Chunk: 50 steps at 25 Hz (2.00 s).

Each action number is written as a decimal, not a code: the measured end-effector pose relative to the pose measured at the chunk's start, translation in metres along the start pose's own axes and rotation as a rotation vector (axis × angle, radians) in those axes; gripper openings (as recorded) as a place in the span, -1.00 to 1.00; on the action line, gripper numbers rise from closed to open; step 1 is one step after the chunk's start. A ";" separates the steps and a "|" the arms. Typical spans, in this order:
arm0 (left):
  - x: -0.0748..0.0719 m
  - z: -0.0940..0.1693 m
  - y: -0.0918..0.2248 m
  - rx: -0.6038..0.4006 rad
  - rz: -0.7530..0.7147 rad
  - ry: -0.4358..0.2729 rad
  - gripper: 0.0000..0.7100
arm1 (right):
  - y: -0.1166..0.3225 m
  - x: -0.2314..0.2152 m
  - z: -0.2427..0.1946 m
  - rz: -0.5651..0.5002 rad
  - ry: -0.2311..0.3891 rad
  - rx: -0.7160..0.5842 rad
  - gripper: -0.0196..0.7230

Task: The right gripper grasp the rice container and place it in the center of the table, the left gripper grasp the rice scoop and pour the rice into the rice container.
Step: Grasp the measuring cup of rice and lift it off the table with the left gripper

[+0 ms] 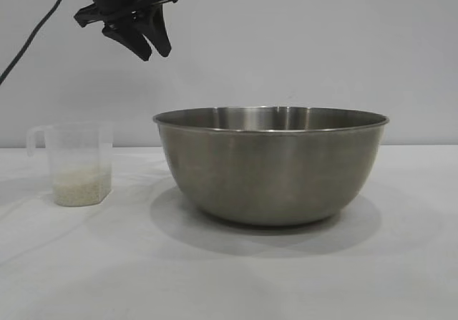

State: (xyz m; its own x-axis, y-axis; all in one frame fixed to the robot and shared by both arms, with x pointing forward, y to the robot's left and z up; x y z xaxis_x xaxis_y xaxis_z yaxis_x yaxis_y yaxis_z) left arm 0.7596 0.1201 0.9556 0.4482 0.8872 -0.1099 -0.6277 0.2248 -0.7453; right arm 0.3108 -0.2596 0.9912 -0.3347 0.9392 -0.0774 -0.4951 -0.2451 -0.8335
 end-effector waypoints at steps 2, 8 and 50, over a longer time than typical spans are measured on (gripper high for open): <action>0.000 0.000 0.000 0.000 0.000 0.000 -0.37 | 0.000 -0.003 0.003 -0.011 0.034 -0.026 -0.09; 0.000 0.000 0.000 0.000 0.000 0.000 -0.37 | 0.001 -0.012 0.003 -0.062 0.114 -0.025 -0.09; -0.007 0.106 0.112 -0.401 -0.009 -0.305 -0.37 | 0.000 -0.010 0.003 -0.071 0.103 -0.028 -0.09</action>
State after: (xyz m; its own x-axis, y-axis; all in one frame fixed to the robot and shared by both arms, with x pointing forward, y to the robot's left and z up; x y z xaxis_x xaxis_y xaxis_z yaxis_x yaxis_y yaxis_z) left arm 0.6193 0.1820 0.9427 0.2090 0.9766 0.0502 -0.3034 0.1136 -0.9461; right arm 0.3114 -0.2693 0.9937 -0.2147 0.9740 -0.0721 -0.4912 -0.1715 -0.8540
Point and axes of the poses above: a point on each arm's last joint axis where the gripper is mounted, z pointing back along that axis away from the gripper, x along the wrist's bending axis when the last joint is at zero, y = z × x, the point moved 10 cm from there along -z, pointing out along that axis toward the gripper, and after that the axes turned 1 degree about -z, right-handed, at the moved point
